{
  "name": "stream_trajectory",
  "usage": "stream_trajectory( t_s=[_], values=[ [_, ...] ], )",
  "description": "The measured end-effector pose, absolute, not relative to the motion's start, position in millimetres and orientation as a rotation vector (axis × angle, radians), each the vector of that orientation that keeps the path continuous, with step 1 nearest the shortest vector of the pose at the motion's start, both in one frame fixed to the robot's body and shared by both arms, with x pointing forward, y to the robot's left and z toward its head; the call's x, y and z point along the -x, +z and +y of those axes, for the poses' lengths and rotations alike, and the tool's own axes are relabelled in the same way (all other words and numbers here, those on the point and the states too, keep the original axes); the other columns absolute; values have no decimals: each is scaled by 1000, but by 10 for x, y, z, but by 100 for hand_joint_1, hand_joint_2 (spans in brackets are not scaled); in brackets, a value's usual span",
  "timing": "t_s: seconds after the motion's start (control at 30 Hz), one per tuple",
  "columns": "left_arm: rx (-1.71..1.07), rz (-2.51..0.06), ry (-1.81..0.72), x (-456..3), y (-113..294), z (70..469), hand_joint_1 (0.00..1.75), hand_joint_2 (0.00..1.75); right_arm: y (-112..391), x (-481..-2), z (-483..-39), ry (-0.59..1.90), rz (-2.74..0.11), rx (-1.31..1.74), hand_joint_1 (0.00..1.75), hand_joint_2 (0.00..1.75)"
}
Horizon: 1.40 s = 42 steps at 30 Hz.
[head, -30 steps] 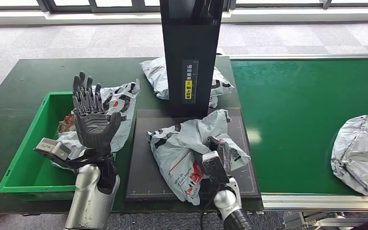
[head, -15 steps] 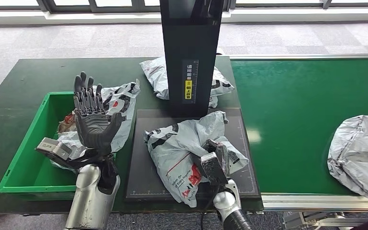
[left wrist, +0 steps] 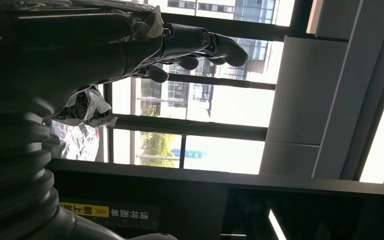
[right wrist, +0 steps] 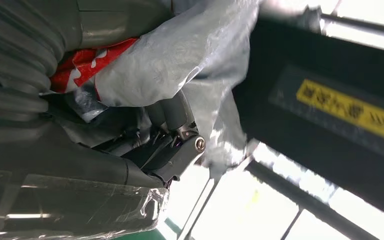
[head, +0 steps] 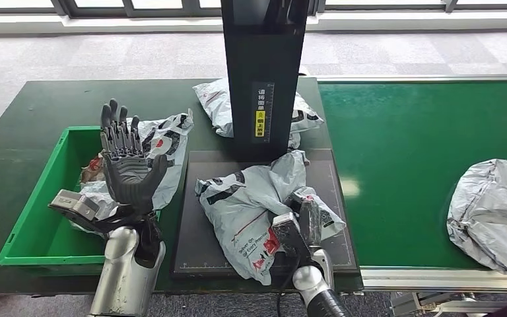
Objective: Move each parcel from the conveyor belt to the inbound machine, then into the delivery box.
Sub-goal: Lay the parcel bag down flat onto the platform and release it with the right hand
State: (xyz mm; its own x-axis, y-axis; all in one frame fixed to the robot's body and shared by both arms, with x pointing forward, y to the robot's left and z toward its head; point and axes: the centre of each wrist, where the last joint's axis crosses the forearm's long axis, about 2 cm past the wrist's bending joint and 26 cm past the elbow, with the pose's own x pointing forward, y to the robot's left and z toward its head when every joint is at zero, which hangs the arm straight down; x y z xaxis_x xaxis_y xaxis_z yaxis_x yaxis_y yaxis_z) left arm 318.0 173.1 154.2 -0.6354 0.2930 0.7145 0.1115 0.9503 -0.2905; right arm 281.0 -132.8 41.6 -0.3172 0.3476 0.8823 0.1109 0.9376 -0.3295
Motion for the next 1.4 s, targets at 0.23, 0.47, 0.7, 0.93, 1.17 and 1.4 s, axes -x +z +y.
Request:
stream_trajectory(
  t_s=[0.23,0.47,0.7,0.93,1.17,1.4],
  values=[
    [277,-2257,281,-3179,1540,1733,0,175,556,-2798,-1363,251,-1992,473,0,0],
    [267,-2260,277,-3177,1545,1736,0,175,885,-2780,-1537,183,-2128,643,0,0],
    [262,-2266,269,-3177,1556,1740,0,175,1080,-2804,-1733,97,-2177,744,0,0],
    [262,-2267,268,-3178,1556,1740,0,175,1158,-2809,-1785,68,-2200,771,0,0],
    [262,-2267,268,-3177,1557,1740,0,175,1180,-2809,-1799,61,-2206,779,0,0],
    [260,-2268,264,-3178,1557,1740,0,175,1182,-2809,-1806,60,-2206,782,0,0]
  ],
)
